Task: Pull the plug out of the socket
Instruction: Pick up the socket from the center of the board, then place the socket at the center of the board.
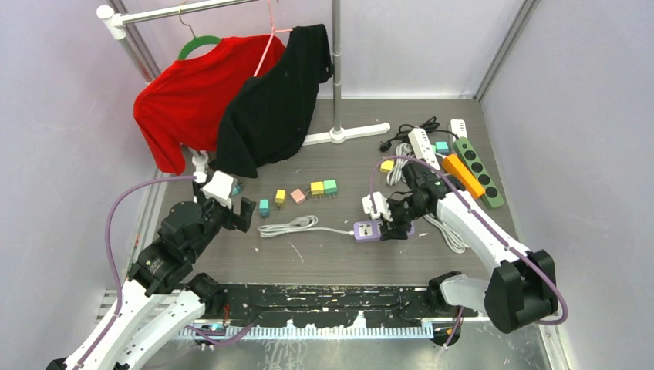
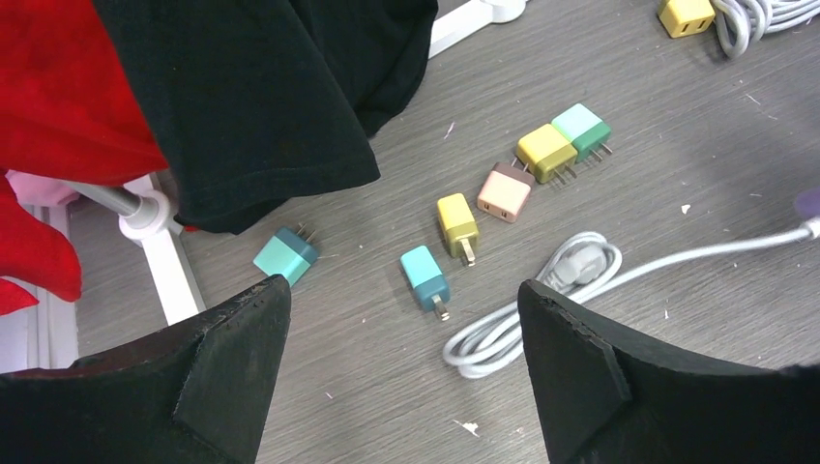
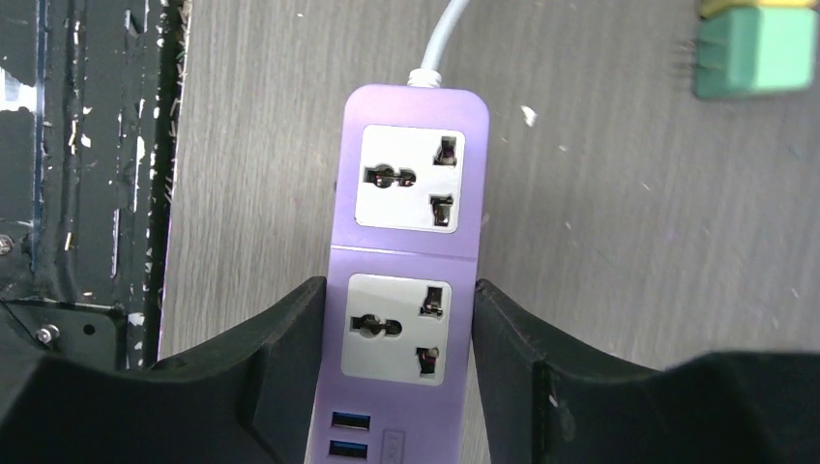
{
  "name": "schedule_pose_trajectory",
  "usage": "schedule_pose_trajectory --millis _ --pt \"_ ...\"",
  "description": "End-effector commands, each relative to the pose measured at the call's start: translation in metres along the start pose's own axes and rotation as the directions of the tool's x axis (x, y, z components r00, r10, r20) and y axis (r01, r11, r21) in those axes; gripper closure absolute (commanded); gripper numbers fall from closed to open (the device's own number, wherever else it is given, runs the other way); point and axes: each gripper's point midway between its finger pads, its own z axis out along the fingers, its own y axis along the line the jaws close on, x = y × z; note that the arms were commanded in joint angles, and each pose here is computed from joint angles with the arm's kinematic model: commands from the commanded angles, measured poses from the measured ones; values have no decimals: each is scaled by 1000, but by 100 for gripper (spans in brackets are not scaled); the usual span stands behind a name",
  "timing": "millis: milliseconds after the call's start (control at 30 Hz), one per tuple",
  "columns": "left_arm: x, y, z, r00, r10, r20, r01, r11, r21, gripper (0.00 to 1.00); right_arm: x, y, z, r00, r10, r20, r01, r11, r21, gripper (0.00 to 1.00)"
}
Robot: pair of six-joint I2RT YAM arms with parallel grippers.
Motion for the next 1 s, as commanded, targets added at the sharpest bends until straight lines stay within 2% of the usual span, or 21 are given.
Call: schedule_pose_trajectory --millis 0,300,500,767,967 --pt "-17 4 0 998 4 70 -2 1000 -19 13 -16 -13 -37 998 11 64 -17 994 105 99" --pt "-20 3 -2 996 -3 86 4 1000 -9 13 7 -35 -97 991 128 43 -135 926 352 99" --pt "-22 2 -4 995 -7 103 8 1000 -5 13 25 -53 -134 973 229 24 -209 833 512 99" --pt "-25 1 -7 992 -14 122 13 1000 10 13 55 -94 -177 929 367 53 -289 626 724 99" --pt "-26 -1 -7 992 -15 123 13 1000 17 13 74 -133 -202 901 422 103 -321 487 812 99"
